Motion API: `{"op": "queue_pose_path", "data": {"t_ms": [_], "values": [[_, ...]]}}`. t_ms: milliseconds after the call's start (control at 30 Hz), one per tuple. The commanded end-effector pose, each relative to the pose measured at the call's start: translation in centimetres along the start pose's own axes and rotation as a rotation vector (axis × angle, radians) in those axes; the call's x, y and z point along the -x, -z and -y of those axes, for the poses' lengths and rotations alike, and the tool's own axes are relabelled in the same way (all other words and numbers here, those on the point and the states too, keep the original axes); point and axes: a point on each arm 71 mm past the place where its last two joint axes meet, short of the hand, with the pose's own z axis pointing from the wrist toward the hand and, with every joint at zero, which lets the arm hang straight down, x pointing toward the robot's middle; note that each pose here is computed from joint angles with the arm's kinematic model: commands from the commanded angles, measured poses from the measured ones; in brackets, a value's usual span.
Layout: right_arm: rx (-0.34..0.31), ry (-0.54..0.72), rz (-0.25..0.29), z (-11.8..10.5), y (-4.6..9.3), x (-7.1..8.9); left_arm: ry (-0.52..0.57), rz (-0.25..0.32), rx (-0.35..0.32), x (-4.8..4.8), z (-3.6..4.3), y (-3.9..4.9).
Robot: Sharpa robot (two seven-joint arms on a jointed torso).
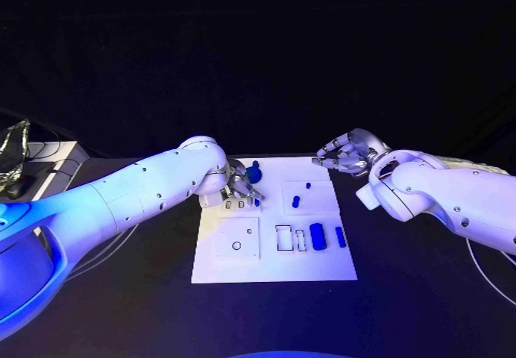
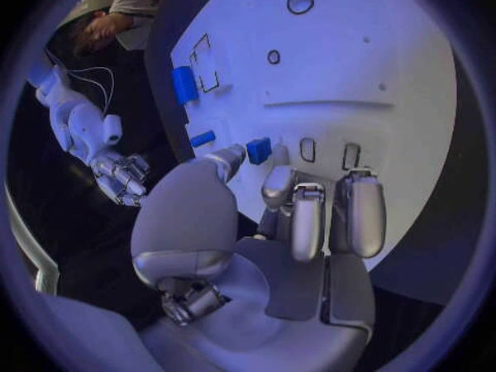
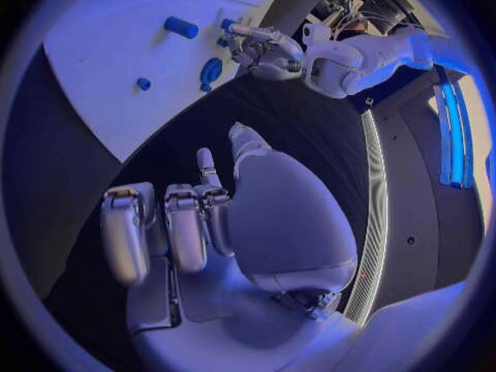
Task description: Assemble the parts on the task board
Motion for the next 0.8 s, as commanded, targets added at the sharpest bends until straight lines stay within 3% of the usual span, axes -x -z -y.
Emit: {"op": "queue_pose_path", "data": {"t_ms": [33,433,800], "values": [[0.011,0.011,-0.015,-0.17,0.00,-0.17,-0.007,-0.025,-0.016,-0.27,0.36,-0.05],[0.011,0.012,-0.018,-0.19,-0.06,-0.24,0.013,-0.018,-0.022,-0.25,0.24,-0.18],[0.028,0.038,0.002,-0.44,-0.06,-0.23,0.089,-0.050,-0.044,-0.40,0.02,-0.22]]}}
